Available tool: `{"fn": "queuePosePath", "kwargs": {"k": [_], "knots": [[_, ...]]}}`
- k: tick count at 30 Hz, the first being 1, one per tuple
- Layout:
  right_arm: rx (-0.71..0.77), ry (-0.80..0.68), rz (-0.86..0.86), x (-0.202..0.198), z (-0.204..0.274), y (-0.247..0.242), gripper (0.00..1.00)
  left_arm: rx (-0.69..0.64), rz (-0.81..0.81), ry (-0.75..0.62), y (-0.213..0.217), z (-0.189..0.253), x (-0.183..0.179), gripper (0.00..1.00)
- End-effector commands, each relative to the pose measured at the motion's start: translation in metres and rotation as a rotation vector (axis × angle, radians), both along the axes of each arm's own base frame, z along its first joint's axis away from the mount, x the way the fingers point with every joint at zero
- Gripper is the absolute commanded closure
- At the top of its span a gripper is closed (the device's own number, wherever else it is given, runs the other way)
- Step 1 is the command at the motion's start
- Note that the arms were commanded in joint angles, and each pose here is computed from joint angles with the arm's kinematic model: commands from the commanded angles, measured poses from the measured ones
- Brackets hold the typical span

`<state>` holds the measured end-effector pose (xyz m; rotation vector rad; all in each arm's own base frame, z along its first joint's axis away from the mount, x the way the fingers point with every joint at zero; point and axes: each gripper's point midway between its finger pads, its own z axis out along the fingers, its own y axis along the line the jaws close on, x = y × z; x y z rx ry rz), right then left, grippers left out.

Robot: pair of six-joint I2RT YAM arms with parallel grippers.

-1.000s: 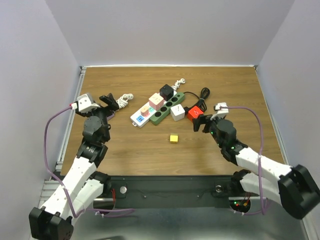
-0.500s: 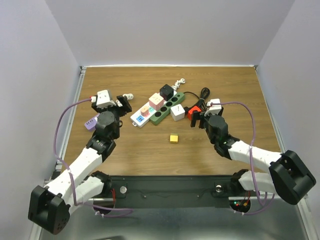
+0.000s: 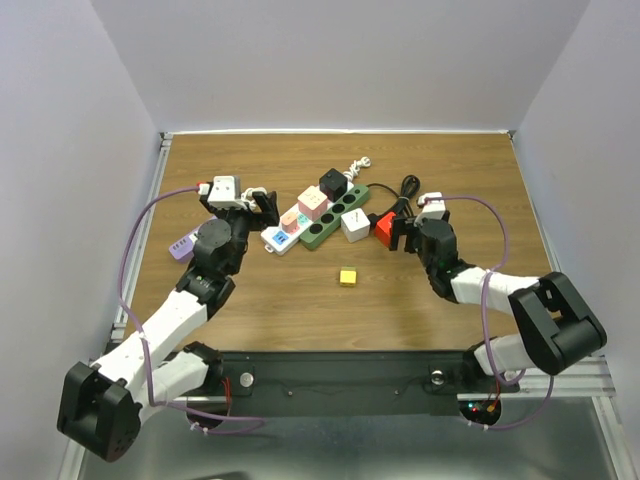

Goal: Insert the plug

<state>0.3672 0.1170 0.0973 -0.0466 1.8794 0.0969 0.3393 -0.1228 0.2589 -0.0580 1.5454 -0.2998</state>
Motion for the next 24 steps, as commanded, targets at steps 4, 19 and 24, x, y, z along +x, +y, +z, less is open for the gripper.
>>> {"fn": "queuePosePath", "kwargs": {"k": [4,19,24], "knots": [[0.059,-0.097,0.186,0.014,0.030,0.038,0.00,-0.042,-0.085,-0.120,-0.010,0.035,-0.012,0.07],[0.032,-0.078,0.162,0.028,0.028,0.039,0.00,-0.051,-0.125,-0.141,-0.014,0.039,-0.021,0.06],[0.015,-0.034,0.102,0.030,0.021,0.029,0.00,-0.060,-0.153,-0.151,-0.017,0.042,-0.026,0.06]]}}
